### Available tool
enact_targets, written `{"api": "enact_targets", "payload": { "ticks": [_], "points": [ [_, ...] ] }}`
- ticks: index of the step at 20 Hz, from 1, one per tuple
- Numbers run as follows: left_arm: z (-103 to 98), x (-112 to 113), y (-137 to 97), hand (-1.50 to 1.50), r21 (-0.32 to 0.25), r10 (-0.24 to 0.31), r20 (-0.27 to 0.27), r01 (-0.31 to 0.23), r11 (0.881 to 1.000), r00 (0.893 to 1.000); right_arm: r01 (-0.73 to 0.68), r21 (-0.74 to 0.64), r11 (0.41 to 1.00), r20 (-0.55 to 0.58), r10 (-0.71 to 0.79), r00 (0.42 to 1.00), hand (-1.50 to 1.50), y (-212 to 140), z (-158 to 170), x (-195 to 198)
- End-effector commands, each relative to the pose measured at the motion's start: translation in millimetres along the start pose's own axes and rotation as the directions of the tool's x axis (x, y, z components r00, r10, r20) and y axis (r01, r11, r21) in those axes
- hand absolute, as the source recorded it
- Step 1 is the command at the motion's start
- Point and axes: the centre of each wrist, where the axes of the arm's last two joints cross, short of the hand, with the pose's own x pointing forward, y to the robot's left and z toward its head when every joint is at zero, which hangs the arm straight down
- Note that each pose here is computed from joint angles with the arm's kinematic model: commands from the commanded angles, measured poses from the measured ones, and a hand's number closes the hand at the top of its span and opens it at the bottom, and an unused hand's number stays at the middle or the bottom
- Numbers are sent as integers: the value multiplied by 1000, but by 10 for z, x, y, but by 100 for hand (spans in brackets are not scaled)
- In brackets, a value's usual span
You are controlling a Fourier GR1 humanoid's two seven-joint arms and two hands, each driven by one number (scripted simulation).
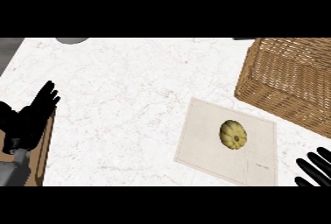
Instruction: Pick the squash from the placemat and place it in the basket
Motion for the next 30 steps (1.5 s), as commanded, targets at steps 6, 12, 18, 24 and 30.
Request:
{"api": "enact_targets", "payload": {
  "ticks": [6, 12, 18, 24, 30],
  "points": [
    [-95, 65, -155, 0, -24, -6, 6, 6, 1000, 1000, 165, -146, 975, 53, -159, 986, -150, 237, 121, -25],
    [-103, 139, -247, 0, -61, 10, 17, -9, 998, 1000, 193, -210, 958, 74, -182, 981, -150, 736, -158, -397],
    [-151, 79, -279, 0, -56, -4, 10, 5, 998, 1000, 284, -188, 940, 114, -267, 957, -150, 1063, -563, -333],
    [-71, 36, -170, 0, -63, -16, 6, 16, 998, 1000, 205, -118, 972, 0, -207, 978, -150, 1039, -551, -260],
    [-176, 198, -111, 0, -40, -7, 18, 8, 999, 1000, 147, -69, 987, -39, -150, 988, -150, 1380, -818, -412]
  ]
}}
